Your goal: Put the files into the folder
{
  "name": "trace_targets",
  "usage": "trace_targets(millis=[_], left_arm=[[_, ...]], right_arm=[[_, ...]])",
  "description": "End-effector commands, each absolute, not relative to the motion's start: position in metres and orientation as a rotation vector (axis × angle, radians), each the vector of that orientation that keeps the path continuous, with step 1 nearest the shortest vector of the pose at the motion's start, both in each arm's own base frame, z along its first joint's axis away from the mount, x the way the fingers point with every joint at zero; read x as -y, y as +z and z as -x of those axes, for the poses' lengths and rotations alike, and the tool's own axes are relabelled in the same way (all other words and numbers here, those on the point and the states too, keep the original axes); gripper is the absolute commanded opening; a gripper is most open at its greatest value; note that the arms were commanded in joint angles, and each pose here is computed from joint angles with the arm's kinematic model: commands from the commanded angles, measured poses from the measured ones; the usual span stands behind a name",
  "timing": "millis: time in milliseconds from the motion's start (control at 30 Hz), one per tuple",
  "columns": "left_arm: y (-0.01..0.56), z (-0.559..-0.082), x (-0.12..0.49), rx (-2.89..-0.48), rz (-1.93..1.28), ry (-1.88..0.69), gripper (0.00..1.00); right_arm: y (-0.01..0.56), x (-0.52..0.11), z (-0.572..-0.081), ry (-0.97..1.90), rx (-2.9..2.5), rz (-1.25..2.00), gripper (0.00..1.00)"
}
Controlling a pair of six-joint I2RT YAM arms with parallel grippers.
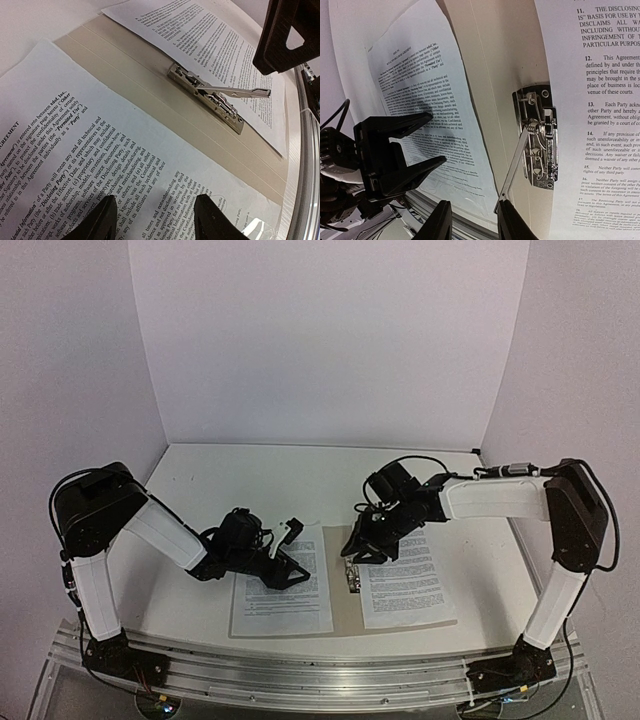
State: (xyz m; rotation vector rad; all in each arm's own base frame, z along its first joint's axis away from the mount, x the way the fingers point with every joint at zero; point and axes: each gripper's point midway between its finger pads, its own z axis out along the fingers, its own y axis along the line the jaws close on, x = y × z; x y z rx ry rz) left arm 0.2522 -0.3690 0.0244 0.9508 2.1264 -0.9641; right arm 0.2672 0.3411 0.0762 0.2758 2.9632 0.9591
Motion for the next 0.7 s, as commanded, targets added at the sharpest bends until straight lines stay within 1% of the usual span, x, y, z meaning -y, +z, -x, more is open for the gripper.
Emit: trace_targets(millis=[0,167,367,667], left_arm=[[0.01,-0.246,0.363,-2.177,-0.949,-0.943,0.53],[0.009,-0.246,0.362,-2.178,-0.948,-0.941,0.53],[0.01,-0.247,0.362,-2.175,-0.946,-0.94,0.53],[0.009,-0.247,0.362,-2.176,-0.945,-0.942,0.53]], right_arm=[[0.065,-0.333,-0.259,0.923,-3.002,-0.309,0.31],[0.055,-0.335,-0.255,0.918,-3.037,-0.281,0.29],[0.045,-0.329,-0.249,0.88,-3.059,-0.292,0.17],[0.032,-0.318,-0.238,0.839,-3.098,-0.317,0.12]])
